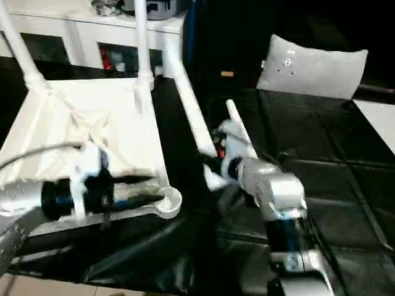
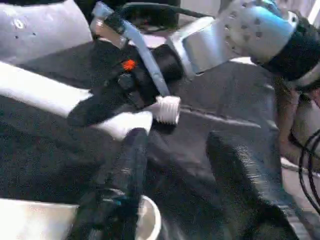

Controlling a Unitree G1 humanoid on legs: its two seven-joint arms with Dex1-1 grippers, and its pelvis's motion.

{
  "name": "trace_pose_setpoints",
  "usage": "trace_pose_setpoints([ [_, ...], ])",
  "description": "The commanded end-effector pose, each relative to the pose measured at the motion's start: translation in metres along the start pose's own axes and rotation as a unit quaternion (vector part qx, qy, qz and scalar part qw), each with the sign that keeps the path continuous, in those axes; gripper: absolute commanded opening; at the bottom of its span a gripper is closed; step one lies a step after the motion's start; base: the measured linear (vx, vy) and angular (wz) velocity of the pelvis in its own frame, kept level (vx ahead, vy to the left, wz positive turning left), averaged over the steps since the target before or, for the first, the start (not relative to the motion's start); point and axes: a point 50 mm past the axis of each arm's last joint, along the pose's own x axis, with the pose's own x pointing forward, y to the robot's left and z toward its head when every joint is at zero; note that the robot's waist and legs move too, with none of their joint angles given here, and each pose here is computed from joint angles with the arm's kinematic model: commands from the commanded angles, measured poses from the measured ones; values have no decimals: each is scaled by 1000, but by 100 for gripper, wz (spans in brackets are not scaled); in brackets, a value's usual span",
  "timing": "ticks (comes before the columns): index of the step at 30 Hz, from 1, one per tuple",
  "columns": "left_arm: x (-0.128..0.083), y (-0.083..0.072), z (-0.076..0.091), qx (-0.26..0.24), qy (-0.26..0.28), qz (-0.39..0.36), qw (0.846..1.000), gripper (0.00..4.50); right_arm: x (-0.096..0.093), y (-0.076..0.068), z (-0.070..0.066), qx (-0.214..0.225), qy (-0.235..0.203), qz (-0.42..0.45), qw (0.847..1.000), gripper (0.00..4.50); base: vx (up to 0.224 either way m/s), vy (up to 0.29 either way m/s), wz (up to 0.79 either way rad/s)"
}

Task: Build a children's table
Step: Pick table leg

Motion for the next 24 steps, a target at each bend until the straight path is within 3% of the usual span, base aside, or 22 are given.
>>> trace_pose_setpoints([
  [1,2,7,0,10,3,28,1000,265,-9,3,8,13,-49,13,999,192,0,0,0],
  [4,8,14,-5,10,15,77,997,278,-17,10,11,10,-94,37,995,192,0,0,0],
  [8,18,23,-1,-41,-14,122,992,321,-25,20,13,23,-138,87,986,192,0,0,0],
  [12,29,29,19,-113,-100,116,982,321,-33,33,11,62,-159,189,967,192,0,0,0],
  [13,33,33,27,-145,-134,112,974,321,-37,38,11,73,-170,219,958,192,0,0,0],
  [15,36,34,34,-161,-161,105,968,321,-40,41,11,83,-179,239,951,192,0,0,0],
  [18,44,37,54,-204,-232,81,947,321,-46,47,12,102,-198,280,934,192,0,0,0],
  [22,49,39,59,-226,-242,75,941,321,-50,51,11,98,-201,299,928,192,0,0,0],
  [24,53,41,58,-227,-221,78,945,321,-52,55,8,80,-194,307,928,192,0,0,0],
])
